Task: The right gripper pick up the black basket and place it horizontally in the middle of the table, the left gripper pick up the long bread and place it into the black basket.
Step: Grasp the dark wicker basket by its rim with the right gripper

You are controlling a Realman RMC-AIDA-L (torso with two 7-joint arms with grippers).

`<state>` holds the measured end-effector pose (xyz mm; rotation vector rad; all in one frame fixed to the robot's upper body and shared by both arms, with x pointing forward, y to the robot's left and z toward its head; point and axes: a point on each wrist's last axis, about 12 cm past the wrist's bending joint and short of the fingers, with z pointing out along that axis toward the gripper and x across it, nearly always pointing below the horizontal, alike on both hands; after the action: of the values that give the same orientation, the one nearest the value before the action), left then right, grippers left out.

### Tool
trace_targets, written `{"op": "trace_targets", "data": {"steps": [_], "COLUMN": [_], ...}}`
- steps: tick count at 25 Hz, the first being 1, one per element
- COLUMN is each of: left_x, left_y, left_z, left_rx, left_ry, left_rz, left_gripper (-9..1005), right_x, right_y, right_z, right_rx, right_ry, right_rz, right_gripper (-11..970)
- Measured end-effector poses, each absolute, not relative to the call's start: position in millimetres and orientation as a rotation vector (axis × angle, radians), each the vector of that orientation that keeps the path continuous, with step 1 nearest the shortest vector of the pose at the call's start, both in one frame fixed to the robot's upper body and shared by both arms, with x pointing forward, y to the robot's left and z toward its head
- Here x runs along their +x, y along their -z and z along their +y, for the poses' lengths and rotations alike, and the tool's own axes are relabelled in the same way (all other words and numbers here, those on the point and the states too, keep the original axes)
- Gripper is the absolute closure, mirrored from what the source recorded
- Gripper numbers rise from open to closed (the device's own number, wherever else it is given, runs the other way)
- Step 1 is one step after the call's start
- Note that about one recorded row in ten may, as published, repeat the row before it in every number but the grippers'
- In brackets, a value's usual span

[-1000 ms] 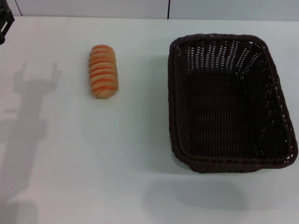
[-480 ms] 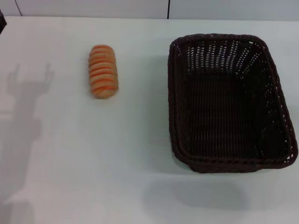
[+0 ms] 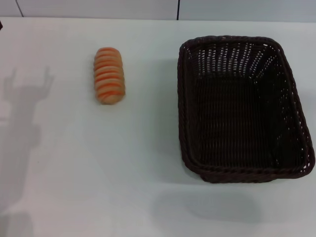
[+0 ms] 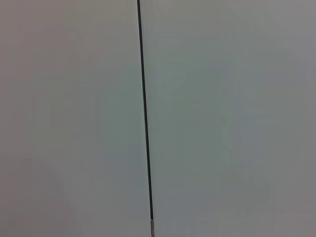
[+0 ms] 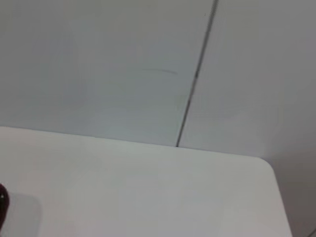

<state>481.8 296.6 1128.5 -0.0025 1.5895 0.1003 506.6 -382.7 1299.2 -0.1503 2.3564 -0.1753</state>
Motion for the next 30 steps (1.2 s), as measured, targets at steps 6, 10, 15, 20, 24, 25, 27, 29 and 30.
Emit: {"op": "trace_targets", "data": {"steps": [6,10,15,20,24,25,27,29,30], "left_x": [483.0,483.6,482.7,481.7,480.3,479.9,479.2,478.4,477.6], "left_y": [-1128.2,-1131.0,-1130.8,-1130.6,-1129.8,-1129.5,-1129.6,-1130.3,-1131.2], "left_z": [298.2,301.2,302.7,305.6,307.4,307.7,308.4,309.0,309.5], "left_rx": [-0.006,-0.011,-0.013,-0.017,-0.016,-0.016,-0.018,-0.020,-0.021], "left_ry": [-0.104,-0.112,-0.116,-0.124,-0.130,-0.131,-0.133,-0.134,-0.135], "left_rz": [1.590,1.581,1.584,1.586,1.590,1.591,1.592,1.590,1.588], "left_gripper": [138,138,138,138,138,138,138,138,138], "right_x": [523.9,544.9,563.5,576.2,583.8,584.1,583.9,582.5,581.4], "right_y": [-1296.4,-1285.8,-1278.0,-1276.6,-1264.1,-1261.5,-1257.6,-1255.1,-1254.0], "right_z": [-357.5,-334.8,-312.4,-288.7,-265.1,-259.9,-251.5,-244.5,-242.2], "right_rx": [-0.204,-0.262,-0.335,-0.395,-0.429,-0.438,-0.441,-0.433,-0.421], "right_ry": [0.148,0.039,-0.015,-0.002,-0.008,-0.003,-0.002,-0.021,-0.037], "right_rz": [2.374,2.421,2.457,2.461,2.492,2.495,2.500,2.513,2.525], "right_gripper": [328,329,329,329,329,329,329,329,329]}}
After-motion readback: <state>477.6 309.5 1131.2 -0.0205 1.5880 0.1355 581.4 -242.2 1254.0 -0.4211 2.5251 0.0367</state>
